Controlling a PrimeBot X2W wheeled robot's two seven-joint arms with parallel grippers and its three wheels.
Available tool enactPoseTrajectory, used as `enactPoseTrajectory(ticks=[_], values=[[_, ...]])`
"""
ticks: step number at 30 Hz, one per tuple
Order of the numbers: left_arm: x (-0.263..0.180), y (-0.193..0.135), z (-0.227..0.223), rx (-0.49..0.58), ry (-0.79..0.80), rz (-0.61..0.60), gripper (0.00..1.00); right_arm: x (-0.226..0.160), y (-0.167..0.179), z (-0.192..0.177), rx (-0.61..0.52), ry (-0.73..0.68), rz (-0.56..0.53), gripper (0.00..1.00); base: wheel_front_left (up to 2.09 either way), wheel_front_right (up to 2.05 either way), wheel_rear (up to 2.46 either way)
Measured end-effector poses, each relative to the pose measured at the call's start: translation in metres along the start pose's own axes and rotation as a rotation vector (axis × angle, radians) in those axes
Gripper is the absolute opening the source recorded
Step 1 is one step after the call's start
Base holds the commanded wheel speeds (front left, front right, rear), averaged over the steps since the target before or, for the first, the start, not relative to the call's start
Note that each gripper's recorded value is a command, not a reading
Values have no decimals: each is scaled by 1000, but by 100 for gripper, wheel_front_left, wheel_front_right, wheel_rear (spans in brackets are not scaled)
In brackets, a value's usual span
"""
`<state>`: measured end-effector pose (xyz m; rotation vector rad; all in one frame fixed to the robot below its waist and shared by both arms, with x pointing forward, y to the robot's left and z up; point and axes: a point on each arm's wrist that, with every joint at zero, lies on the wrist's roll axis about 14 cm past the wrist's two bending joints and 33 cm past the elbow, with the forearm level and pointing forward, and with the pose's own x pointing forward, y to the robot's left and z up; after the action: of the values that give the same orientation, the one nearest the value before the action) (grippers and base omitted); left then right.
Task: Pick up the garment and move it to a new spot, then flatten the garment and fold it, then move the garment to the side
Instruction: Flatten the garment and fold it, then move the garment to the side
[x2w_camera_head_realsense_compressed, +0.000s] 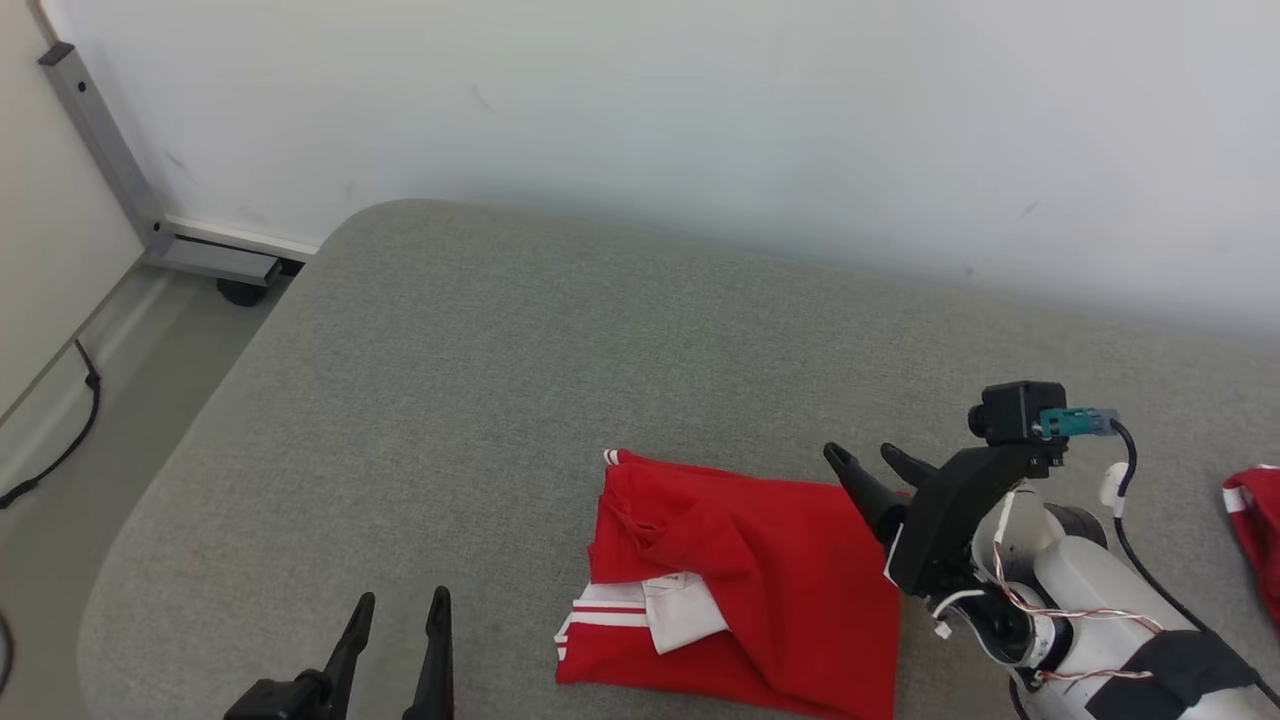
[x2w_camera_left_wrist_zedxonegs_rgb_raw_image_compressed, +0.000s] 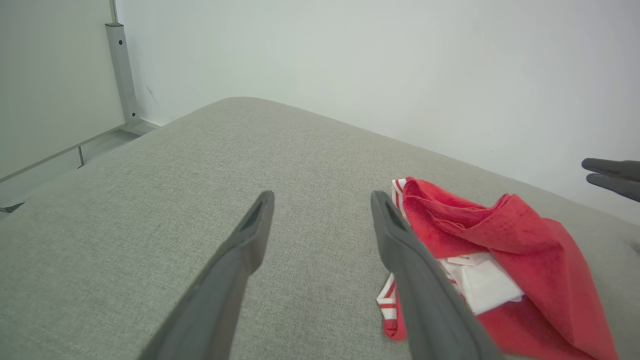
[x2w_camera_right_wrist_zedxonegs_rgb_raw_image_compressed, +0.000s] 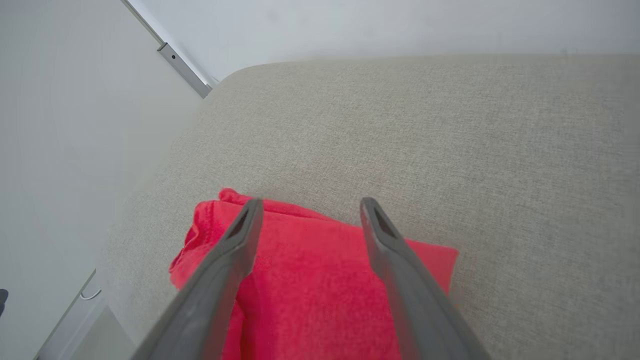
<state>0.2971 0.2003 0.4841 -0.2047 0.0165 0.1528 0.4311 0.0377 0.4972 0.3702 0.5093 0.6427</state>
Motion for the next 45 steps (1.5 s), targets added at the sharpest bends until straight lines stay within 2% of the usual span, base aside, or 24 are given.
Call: enactPoseTrajectory(ticks=[4,8,21,24,34,35,37,38,39,45], values=[[4,-10,3,12,-11,-34,100,-14,-23,-2,-48,-4,-56,100,0,0,0],[5,-16,4,25,-12,-56,100,-22,-46,-18,-82,55,-113,100,0,0,0],[6,-16,6,65,-19,-52,100,-20,-56,-69,-81,262,-154,100,0,0,0],[6,-16,7,61,-24,-49,100,-20,-61,-80,-117,308,-176,100,0,0,0],[4,-10,8,58,-22,-24,100,-12,-51,-103,-102,412,-173,100,0,0,0],[4,-9,8,58,-21,-20,100,-12,-52,-105,-100,425,-175,93,0,0,0],[4,-7,7,58,-20,-14,100,-10,-52,-107,-89,441,-177,47,0,0,0],[4,-7,7,58,-20,-13,100,-9,-51,-108,-85,451,-176,36,0,0,0],[4,-6,7,57,-20,-11,100,-9,-49,-108,-85,454,-173,0,0,0,0],[4,-4,7,46,-19,0,100,-7,-48,-106,-50,445,-174,0,0,0,0]])
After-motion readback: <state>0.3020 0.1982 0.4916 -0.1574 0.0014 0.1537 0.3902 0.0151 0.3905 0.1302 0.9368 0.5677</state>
